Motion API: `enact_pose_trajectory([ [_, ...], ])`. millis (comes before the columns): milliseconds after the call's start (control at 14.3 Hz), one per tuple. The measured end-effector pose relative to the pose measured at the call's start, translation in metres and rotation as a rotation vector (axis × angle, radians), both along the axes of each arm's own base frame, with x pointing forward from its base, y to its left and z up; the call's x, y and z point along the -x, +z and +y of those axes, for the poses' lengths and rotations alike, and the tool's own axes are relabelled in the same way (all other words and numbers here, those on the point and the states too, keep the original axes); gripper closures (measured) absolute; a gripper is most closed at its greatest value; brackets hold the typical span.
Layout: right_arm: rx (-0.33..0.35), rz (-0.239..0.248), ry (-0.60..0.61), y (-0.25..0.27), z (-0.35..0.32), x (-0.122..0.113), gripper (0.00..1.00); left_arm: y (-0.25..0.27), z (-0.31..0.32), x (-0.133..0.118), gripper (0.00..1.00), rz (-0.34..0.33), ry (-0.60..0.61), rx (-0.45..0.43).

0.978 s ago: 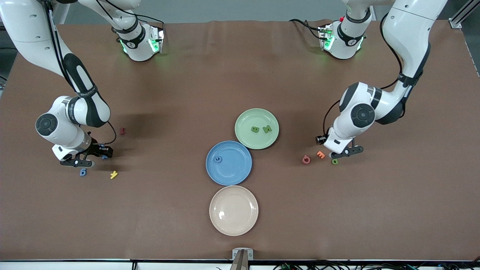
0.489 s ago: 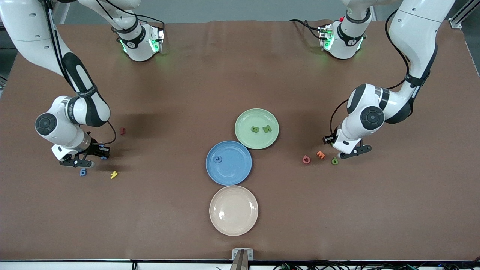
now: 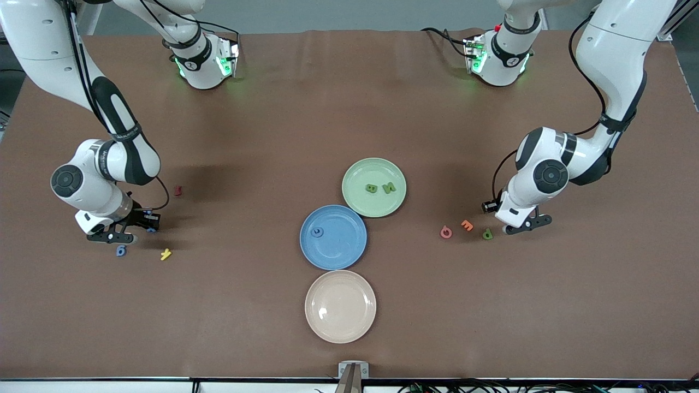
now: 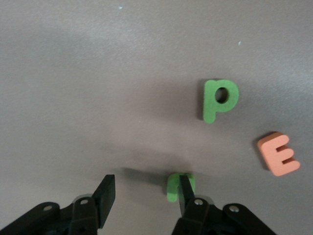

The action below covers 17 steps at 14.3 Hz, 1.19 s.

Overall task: Sort letters by color into matching plates
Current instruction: 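Grasp the blue x with the right gripper while the left gripper grasps n, then place the x on the blue plate while the left gripper places n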

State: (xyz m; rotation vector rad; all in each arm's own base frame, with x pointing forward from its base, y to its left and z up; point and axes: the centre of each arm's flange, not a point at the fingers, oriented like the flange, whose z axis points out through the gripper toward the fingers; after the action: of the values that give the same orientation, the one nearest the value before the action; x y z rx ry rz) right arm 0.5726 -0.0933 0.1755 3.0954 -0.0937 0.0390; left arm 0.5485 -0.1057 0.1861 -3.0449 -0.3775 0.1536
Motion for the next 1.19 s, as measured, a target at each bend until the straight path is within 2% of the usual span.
enact_pose_trajectory([
  [280, -0.021, 0.029, -0.024, 0.0, 0.022, -0.003, 0.73, -0.002, -0.01, 0.0, 0.39, -0.013, -0.002, 0.014],
  [629, -0.042, 0.077, -0.139, 0.019, 0.117, -0.021, 0.73, -0.002, -0.017, 0.001, 0.39, -0.012, -0.001, 0.019],
  [908, -0.037, 0.052, -0.276, 0.066, 0.231, -0.042, 0.73, -0.011, -0.018, 0.002, 0.41, -0.013, -0.003, 0.031],
  [1048, -0.037, 0.042, -0.345, 0.094, 0.289, -0.049, 0.73, -0.01, -0.022, 0.001, 0.54, -0.023, -0.011, 0.038],
  [1118, -0.038, 0.038, -0.378, 0.102, 0.314, -0.051, 0.73, -0.01, -0.022, 0.001, 0.54, -0.023, -0.011, 0.038],
  [1188, -0.041, 0.032, -0.409, 0.106, 0.339, -0.053, 0.73, -0.009, -0.022, 0.001, 0.59, -0.025, -0.012, 0.039],
])
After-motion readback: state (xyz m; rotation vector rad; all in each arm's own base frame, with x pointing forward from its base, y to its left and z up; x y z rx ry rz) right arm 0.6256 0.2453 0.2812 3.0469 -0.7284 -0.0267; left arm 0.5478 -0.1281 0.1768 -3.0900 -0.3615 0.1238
